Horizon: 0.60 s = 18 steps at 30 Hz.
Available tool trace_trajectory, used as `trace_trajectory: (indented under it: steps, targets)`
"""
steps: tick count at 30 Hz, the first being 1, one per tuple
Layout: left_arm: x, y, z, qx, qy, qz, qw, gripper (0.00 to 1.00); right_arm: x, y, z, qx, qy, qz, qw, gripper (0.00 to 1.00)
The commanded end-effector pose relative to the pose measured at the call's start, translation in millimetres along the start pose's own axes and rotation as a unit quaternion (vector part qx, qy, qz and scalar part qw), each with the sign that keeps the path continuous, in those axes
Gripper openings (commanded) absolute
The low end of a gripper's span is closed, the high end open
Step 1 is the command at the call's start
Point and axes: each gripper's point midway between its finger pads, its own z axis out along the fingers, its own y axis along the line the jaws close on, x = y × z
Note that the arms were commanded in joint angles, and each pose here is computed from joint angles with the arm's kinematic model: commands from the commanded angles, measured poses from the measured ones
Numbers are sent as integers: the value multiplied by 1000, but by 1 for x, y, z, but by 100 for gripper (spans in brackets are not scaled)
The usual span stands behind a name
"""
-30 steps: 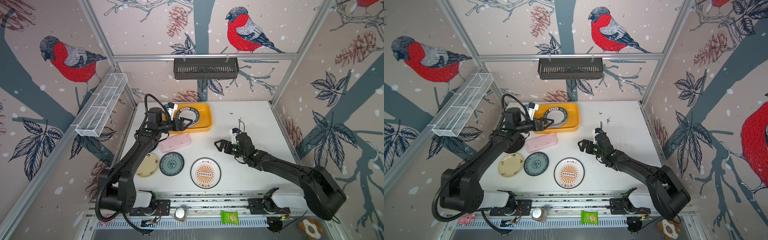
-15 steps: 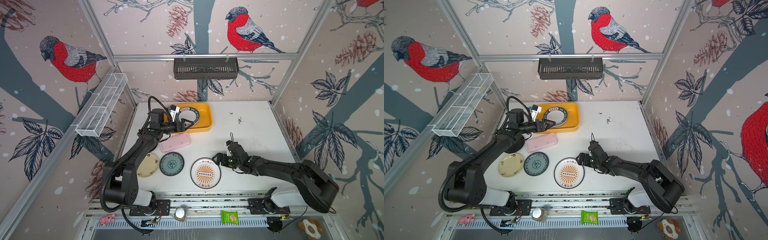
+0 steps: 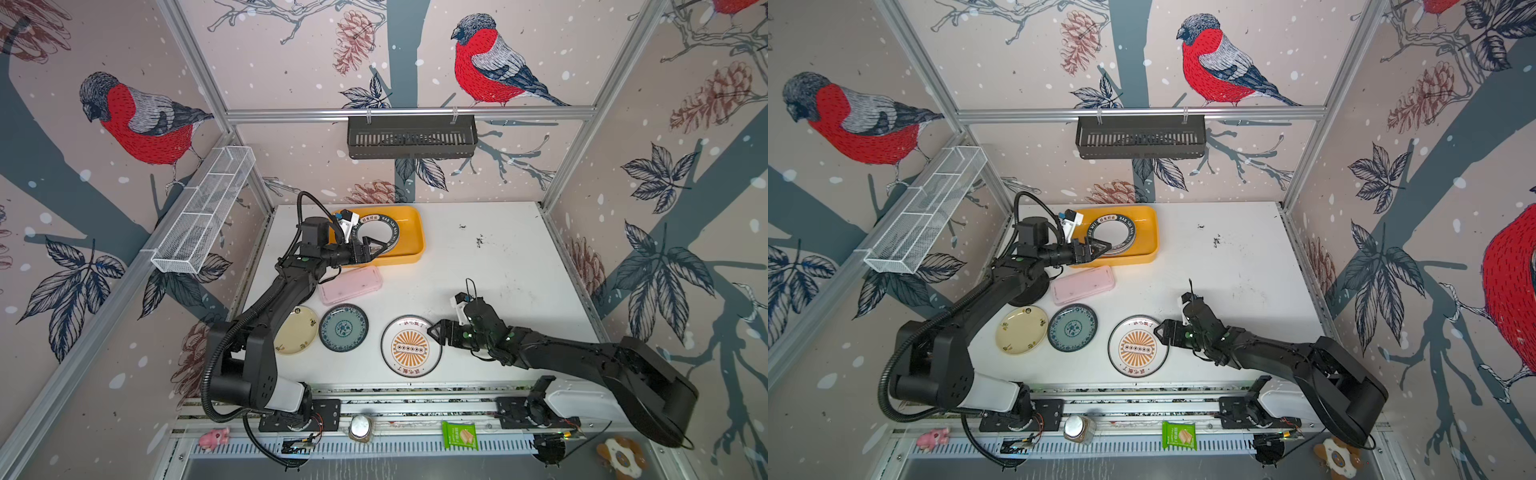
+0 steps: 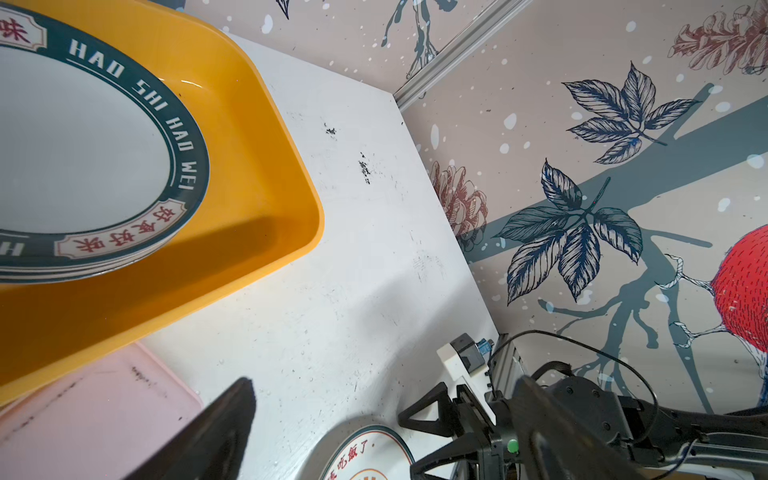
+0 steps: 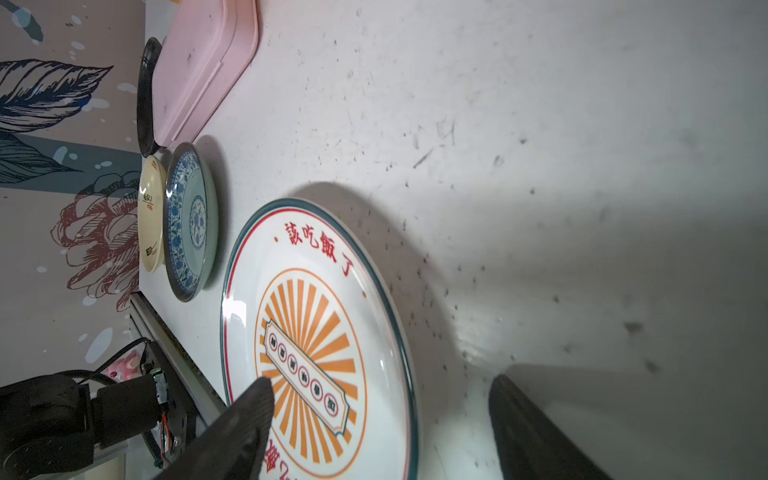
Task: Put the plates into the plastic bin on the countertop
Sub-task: 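Reach the right gripper to the orange sunburst plate and grip its rim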
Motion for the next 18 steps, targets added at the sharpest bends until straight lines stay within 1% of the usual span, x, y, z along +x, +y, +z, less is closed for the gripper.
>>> trace_trajectory:
  steps: [1,3,7,14,16,17,18]
  targets:
    - [-2,0,0,-3,-1,10,1000,96,31,-19,-5,24,55,29,998,82]
    - [-2,0,0,-2,0,9,1000,96,39,-20,-7,16,65,32,997,79]
    - [-2,0,-1,-2,-1,10,1000,96,49,-22,-13,4,72,39,997,77]
    - [-1,-1,-1,0,-1,9,1000,96,52,-17,-12,-20,71,38,997,74]
    - [-1,0,-1,-1,-1,7,1000,96,54,-14,-8,-31,78,39,996,73]
    - [-1,-1,-1,-1,-1,8,1000,96,55,-13,-6,-34,83,41,995,71]
    - [-1,-1,-1,0,0,8,1000,96,56,-14,-4,-32,88,42,995,67]
